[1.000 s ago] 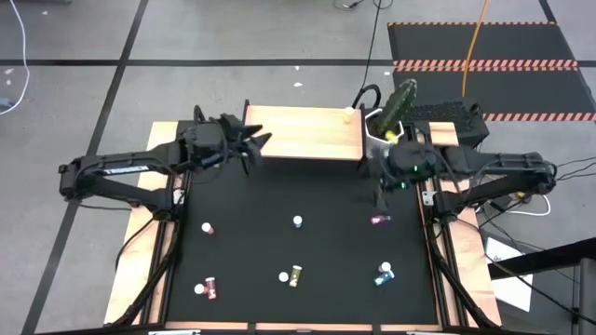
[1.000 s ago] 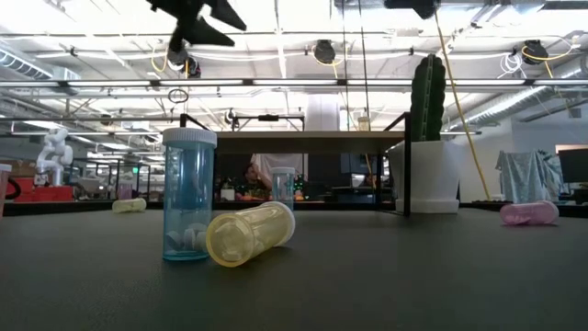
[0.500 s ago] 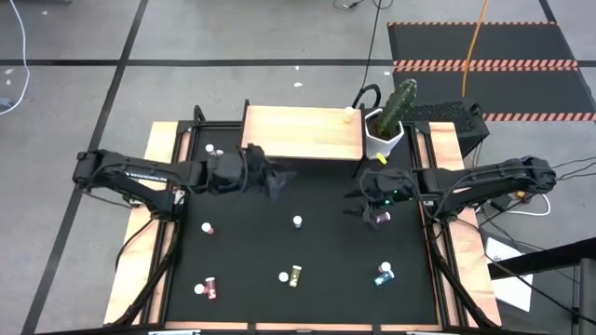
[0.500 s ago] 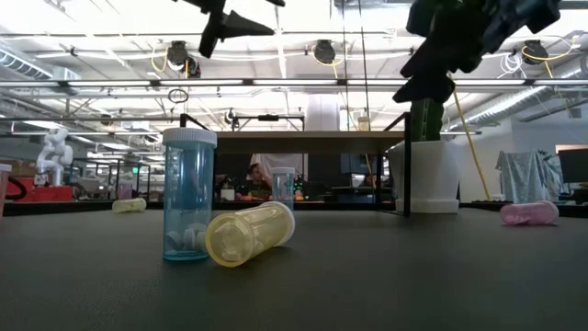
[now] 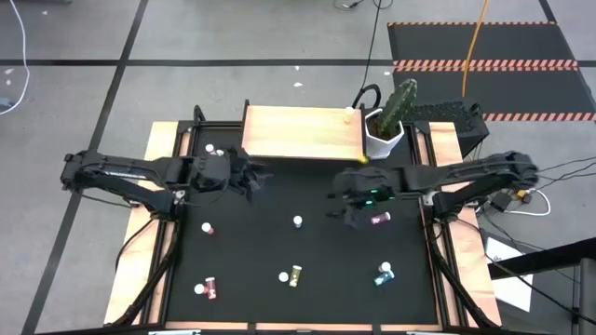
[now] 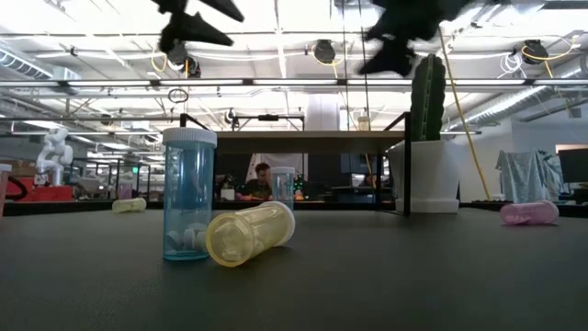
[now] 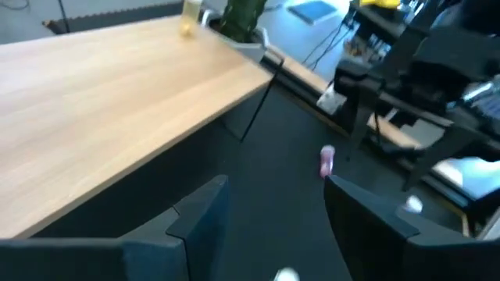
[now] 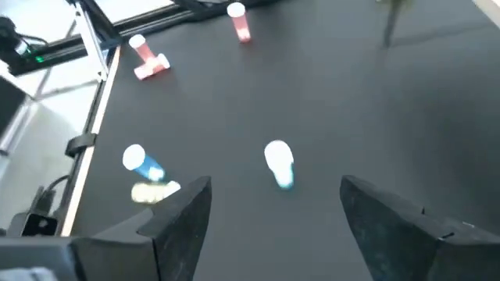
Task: Pick and place medicine bottles onto shelf by color
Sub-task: Put the top blue pill bottle on the shelf, then put the middle right purple pill bottle on the shelf, then put the bottom purple pill bottle on the shelf
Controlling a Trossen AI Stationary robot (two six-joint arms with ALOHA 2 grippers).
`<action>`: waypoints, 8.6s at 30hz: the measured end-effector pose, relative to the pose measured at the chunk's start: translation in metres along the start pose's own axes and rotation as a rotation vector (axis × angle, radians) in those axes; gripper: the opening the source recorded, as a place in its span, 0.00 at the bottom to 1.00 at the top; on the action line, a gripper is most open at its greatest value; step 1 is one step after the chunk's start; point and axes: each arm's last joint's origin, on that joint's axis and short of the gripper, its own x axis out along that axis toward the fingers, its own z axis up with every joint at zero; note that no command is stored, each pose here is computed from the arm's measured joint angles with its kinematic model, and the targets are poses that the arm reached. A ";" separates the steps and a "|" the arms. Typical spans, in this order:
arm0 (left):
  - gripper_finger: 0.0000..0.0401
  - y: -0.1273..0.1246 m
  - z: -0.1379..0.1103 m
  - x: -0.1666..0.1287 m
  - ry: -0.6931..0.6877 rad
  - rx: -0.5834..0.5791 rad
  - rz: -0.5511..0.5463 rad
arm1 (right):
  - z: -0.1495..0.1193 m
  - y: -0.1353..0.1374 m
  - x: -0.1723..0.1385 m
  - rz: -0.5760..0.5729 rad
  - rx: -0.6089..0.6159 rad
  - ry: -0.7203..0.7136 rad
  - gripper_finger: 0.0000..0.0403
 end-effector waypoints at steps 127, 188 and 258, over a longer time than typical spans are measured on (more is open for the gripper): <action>0.53 0.012 -0.018 -0.029 0.083 -0.038 0.189 | 0.103 -0.246 -0.031 -0.448 -0.084 0.180 0.36; 0.53 0.015 -0.029 -0.060 0.326 0.178 -0.035 | 0.068 0.108 0.058 -0.140 -0.041 0.064 0.60; 0.53 0.008 -0.064 -0.084 0.296 0.136 0.221 | -0.110 0.035 -0.062 -0.364 1.067 0.622 0.45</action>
